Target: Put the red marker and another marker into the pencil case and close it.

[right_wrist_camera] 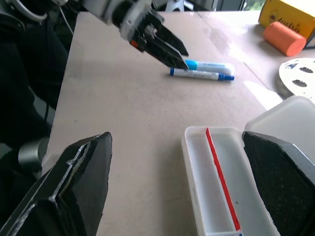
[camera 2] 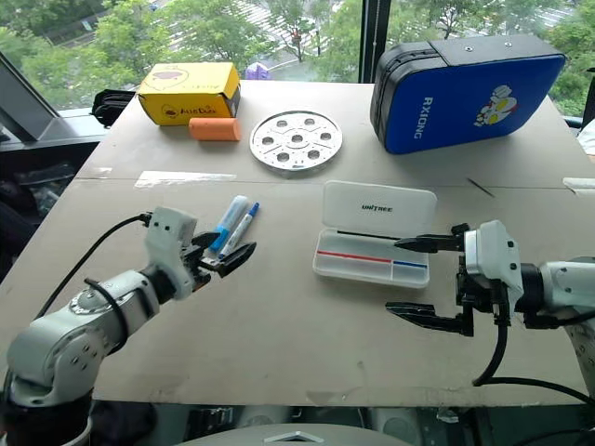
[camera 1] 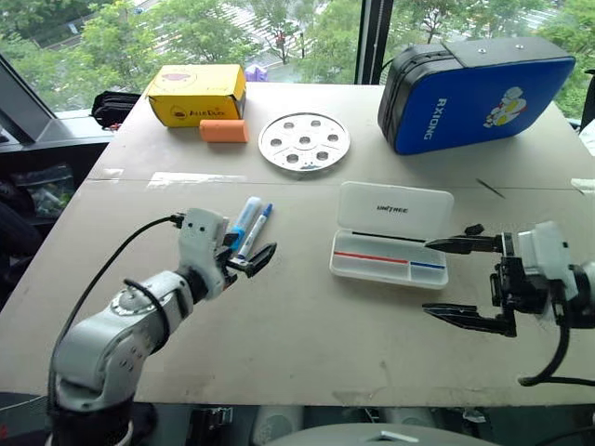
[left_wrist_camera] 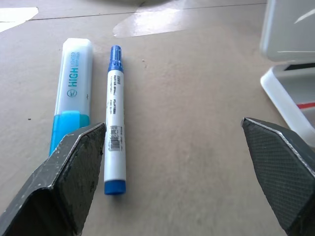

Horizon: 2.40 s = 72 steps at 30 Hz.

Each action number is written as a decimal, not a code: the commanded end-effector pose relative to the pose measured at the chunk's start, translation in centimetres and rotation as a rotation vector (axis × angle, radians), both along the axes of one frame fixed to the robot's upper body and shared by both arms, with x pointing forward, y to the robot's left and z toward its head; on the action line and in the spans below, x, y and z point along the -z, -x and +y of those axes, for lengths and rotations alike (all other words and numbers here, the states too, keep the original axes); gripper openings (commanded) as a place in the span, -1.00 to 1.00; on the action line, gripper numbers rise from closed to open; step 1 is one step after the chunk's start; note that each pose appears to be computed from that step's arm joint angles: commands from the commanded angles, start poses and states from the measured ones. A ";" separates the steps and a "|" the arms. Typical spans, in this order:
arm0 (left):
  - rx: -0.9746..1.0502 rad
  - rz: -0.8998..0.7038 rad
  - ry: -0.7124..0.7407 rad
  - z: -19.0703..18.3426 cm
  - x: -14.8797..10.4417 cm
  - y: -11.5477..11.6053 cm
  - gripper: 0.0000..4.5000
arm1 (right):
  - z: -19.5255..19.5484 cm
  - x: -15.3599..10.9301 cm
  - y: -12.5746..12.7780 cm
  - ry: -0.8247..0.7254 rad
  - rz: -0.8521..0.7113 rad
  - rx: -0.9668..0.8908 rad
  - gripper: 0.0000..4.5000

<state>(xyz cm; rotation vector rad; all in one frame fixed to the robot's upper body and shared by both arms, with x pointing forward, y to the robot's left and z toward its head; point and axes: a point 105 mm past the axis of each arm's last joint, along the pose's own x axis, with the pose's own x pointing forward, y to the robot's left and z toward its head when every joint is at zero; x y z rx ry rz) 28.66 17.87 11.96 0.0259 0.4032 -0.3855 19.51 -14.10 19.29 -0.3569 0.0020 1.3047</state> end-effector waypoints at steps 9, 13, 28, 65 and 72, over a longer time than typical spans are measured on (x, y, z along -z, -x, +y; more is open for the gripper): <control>-0.073 0.119 -0.123 -0.3 2.8 -3.1 1.00 | -0.3 -1.1 2.7 0.012 -0.063 0.074 0.89; -0.005 0.083 -0.103 -1.9 2.5 -3.8 0.37 | -0.5 -0.9 2.9 0.013 -0.059 0.103 0.94; 0.196 0.110 0.032 -6.5 0.2 -2.1 -0.04 | -0.5 -0.5 3.1 0.021 -0.056 0.133 0.94; 0.164 0.126 -0.068 -8.5 0.8 -2.9 0.87 | -1.0 -0.7 3.6 0.054 -0.040 0.162 0.94; 0.183 0.126 -0.086 -9.2 0.8 -3.2 0.87 | -1.0 -0.8 3.7 0.057 -0.039 0.166 0.94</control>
